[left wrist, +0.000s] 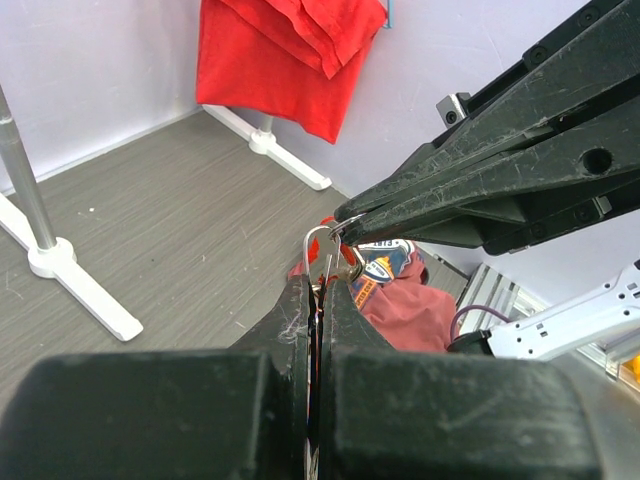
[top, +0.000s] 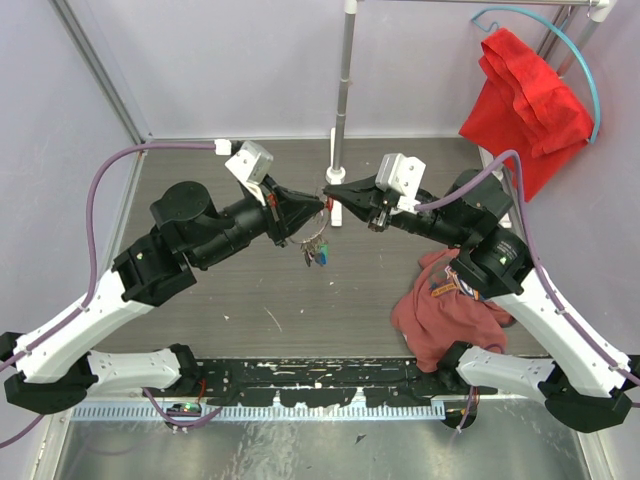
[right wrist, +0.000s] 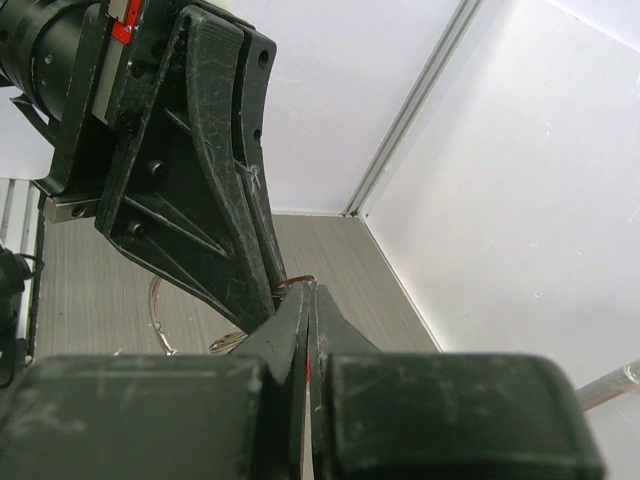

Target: Put the keys on the keyring

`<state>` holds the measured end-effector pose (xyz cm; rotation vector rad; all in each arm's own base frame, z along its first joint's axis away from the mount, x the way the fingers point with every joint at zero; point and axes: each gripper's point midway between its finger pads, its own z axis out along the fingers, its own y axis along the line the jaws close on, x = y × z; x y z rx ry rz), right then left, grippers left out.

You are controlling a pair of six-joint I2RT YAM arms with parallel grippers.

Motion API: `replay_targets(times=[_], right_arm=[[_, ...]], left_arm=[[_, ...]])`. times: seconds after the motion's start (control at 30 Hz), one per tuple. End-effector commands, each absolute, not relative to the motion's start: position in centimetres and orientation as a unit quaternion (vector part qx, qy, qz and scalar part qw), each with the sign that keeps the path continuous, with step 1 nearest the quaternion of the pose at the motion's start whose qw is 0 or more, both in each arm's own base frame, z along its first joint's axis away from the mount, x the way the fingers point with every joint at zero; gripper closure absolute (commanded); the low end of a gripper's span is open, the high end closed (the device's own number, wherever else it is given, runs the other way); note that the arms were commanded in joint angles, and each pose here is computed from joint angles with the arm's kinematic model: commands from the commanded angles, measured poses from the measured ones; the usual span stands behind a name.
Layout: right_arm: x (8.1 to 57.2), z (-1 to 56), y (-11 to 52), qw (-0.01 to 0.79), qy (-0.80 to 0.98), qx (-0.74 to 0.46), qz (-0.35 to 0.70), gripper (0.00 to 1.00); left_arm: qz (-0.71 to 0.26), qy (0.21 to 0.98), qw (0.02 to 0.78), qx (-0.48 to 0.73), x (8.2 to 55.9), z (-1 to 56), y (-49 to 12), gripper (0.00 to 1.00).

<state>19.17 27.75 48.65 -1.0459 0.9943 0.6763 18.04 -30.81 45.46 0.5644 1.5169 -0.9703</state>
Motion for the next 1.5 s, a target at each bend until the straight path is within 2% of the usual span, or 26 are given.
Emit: replay_targets(times=[0.0, 0.37, 0.73, 1.0, 1.2, 1.47], right_arm=[[18.7, 51.6, 26.4, 0.724, 0.430, -0.453, 0.291, 0.99], [17.1, 49.7, 26.9, 0.656, 0.466, -0.501, 0.319, 0.99], [14.3, 48.9, 26.5, 0.600, 0.475, -0.541, 0.350, 0.97], [12.7, 47.5, 26.4, 0.554, 0.486, -0.563, 0.375, 0.90], [13.4, 46.8, 26.3, 0.551, 0.502, -0.558, 0.363, 0.84], [15.6, 47.3, 25.3, 0.598, 0.525, -0.515, 0.318, 0.80]], left_arm=[[-0.430, 0.625, 0.599, 0.256, 17.3, 47.5, -30.8, 1.00], [-0.413, 0.626, 0.577, 0.323, 16.2, 45.4, -31.3, 1.00], [-0.432, 0.601, 0.526, 0.419, 13.3, 43.3, -32.2, 1.00], [-0.435, 0.596, 0.508, 0.445, 12.4, 42.3, -32.2, 1.00], [-0.447, 0.590, 0.493, 0.458, 11.7, 41.9, -32.6, 1.00], [-0.451, 0.587, 0.487, 0.463, 11.3, 41.8, -32.6, 1.00]])
